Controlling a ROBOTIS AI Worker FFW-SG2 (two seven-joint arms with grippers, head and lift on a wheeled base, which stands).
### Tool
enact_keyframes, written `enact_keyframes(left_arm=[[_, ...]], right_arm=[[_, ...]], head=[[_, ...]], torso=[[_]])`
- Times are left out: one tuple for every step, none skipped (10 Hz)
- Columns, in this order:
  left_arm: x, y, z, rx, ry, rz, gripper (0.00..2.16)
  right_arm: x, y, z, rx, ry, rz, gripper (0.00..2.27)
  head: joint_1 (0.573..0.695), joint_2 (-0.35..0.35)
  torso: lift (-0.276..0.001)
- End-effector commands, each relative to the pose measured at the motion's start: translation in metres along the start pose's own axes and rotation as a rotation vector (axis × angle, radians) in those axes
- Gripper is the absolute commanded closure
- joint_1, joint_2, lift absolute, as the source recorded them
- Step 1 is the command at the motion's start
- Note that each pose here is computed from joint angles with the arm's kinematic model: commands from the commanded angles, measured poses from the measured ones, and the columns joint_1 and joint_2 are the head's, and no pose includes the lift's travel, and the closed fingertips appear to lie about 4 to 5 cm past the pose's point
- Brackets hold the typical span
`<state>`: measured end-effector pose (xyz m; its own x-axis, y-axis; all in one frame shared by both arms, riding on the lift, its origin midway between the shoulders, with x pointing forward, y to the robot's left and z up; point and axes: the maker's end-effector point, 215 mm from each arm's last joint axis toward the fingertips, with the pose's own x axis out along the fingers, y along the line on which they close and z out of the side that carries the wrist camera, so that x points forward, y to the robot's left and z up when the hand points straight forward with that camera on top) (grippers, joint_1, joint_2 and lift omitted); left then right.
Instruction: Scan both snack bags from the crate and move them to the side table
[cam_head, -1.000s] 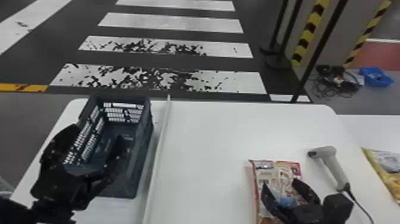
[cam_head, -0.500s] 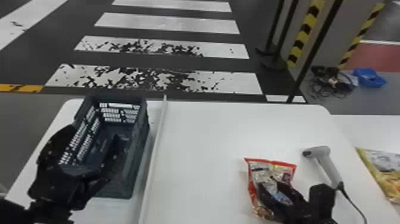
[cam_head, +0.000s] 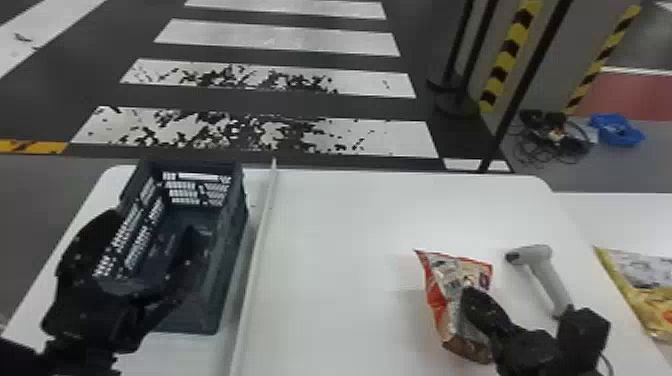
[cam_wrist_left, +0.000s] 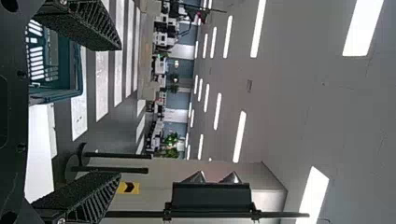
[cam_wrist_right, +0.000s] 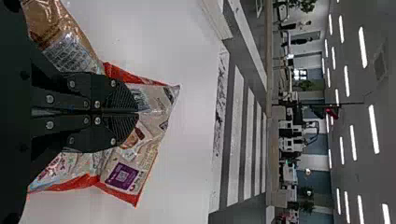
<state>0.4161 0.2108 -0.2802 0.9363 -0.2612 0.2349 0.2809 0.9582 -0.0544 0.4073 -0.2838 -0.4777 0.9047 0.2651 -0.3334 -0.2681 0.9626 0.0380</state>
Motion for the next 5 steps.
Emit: enact_keyframes(left_arm=[[0.000, 0.000, -0.001, 0.000, 0.001, 0.000, 0.03], [-0.001, 0.000, -0.002, 0.001, 0.002, -0.001, 0.03], [-0.001, 0.001, -0.004, 0.003, 0.006, -0.001, 0.03], [-0.002, -0.001, -0.005, 0.000, 0.006, -0.003, 0.03], [-0.002, -0.001, -0.006, 0.000, 0.008, -0.003, 0.03]], right_arm=[[-0.016, -0.010, 0.028, -0.032, -0.027, 0.002, 2.24], [-0.028, -0.025, 0.043, -0.057, -0.023, -0.007, 2.24], [-0.039, -0.048, 0.057, -0.083, -0.026, -0.034, 2.24], [-0.048, -0.079, 0.069, -0.107, -0.023, -0.075, 2.24], [-0.057, -0.111, 0.084, -0.148, -0.024, -0.117, 2.24]], head=[[0.695, -0.096], [0.695, -0.107], [0.695, -0.123], [0.695, -0.151], [0.695, -0.168]], torso=[[-0.095], [-0.095], [-0.095], [-0.095], [-0.095]])
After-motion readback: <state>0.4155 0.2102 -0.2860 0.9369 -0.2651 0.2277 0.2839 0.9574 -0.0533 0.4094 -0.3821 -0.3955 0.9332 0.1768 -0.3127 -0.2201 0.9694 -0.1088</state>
